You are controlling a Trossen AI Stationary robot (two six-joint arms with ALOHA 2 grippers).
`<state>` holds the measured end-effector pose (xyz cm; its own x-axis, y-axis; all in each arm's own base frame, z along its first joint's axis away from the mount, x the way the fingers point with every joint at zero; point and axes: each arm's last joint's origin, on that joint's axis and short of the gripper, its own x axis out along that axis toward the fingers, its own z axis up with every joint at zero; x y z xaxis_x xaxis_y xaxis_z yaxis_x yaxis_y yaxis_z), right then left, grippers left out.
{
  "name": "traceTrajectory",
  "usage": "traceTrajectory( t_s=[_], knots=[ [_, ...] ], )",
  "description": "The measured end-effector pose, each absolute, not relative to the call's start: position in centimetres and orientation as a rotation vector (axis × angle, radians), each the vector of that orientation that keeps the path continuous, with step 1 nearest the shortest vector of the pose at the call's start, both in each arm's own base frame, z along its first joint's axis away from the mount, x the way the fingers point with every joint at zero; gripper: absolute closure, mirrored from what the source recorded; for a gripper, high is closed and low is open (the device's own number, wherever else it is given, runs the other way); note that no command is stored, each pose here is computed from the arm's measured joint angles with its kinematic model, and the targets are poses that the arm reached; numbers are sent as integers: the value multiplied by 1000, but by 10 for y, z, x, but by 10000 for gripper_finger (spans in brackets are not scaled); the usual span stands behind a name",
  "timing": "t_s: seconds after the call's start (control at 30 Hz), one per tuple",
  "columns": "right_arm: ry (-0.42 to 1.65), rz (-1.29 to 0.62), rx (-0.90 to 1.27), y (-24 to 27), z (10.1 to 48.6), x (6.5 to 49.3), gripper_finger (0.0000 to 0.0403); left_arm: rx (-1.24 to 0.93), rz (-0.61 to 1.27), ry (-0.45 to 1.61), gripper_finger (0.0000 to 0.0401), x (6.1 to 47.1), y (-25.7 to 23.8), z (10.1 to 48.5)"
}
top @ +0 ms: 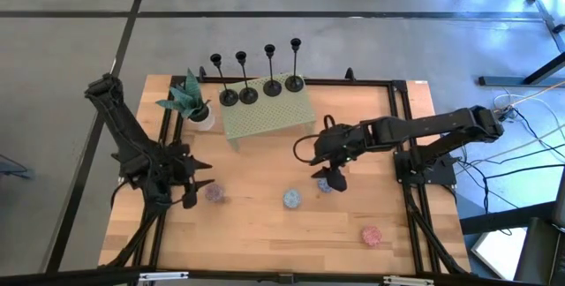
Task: Pick & Place candle stick holders
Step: Put the brown scented candle on the shelf
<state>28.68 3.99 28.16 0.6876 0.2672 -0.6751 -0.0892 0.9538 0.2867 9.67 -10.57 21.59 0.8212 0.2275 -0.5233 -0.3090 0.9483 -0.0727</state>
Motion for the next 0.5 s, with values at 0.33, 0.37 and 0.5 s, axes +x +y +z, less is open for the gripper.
traceTrajectory(
  t_s=[0.33, 0.37, 0.5],
  knots=[
    [541, 169, 80, 38, 294, 300, 199, -306, 254, 683, 191, 99, -106, 212],
    [530, 167, 79, 38, 295, 301, 199, -305, 250, 694, 191, 99, -106, 212],
    [501, 171, 77, 38, 297, 302, 199, -306, 272, 682, 191, 101, -104, 212]
  ],
)
